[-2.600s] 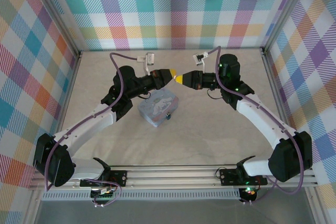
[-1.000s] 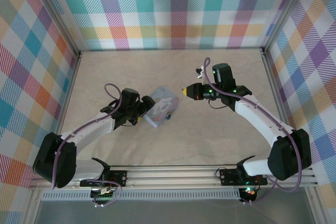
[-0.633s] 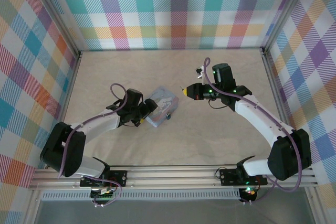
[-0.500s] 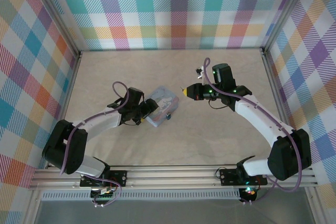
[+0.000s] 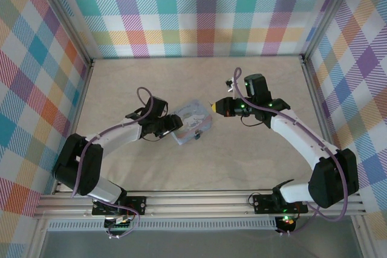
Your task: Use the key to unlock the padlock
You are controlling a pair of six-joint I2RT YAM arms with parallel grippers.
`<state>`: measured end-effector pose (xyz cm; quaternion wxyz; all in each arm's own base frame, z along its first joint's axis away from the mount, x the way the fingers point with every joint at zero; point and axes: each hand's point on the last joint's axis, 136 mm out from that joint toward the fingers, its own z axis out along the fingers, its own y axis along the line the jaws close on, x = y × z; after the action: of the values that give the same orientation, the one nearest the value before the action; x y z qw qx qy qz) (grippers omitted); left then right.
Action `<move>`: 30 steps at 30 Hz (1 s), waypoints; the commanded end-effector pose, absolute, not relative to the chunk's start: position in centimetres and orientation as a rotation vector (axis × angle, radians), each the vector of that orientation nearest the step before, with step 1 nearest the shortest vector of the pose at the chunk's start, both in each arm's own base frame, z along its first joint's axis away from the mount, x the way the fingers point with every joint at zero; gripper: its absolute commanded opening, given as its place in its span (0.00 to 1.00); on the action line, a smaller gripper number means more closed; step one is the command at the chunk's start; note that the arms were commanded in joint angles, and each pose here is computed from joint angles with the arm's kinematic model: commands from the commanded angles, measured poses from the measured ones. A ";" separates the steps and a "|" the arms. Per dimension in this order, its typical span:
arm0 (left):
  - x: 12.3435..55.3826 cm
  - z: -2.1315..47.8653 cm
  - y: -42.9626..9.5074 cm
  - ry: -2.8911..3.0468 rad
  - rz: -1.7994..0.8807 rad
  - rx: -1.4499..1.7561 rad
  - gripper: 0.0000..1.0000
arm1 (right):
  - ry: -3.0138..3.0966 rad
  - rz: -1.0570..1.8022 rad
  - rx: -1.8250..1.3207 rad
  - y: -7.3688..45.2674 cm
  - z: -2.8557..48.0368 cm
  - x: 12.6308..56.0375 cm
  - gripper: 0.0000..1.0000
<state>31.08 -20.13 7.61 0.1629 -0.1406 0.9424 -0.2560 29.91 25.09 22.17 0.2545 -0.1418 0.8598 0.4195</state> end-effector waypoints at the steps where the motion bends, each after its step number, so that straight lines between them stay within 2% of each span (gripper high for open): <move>1: 27.9 3.6 -17.3 2.918 -0.479 -0.265 0.54 | 2.307 1.120 -0.412 24.7 23.3 29.5 0.01; 5: 29.1 3.5 -16.4 2.930 -0.399 -0.211 0.53 | 2.313 1.109 -0.413 24.5 23.1 29.3 0.01; 11: 33.4 3.8 -15.3 2.896 -0.357 -0.179 0.54 | 2.313 1.099 -0.413 24.3 23.2 29.0 0.01; 23: 42.1 3.8 -16.8 2.846 -0.393 -0.030 0.63 | 2.319 1.084 -0.403 23.7 23.1 28.6 0.01; 30: 45.5 9.3 -15.8 2.715 -0.291 0.010 0.72 | 2.322 1.047 -0.375 23.0 23.2 28.6 0.01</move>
<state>45.48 -18.58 8.84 0.2079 0.0027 0.9643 -0.1643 28.90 23.75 23.25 0.2720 -0.1418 0.8625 0.4024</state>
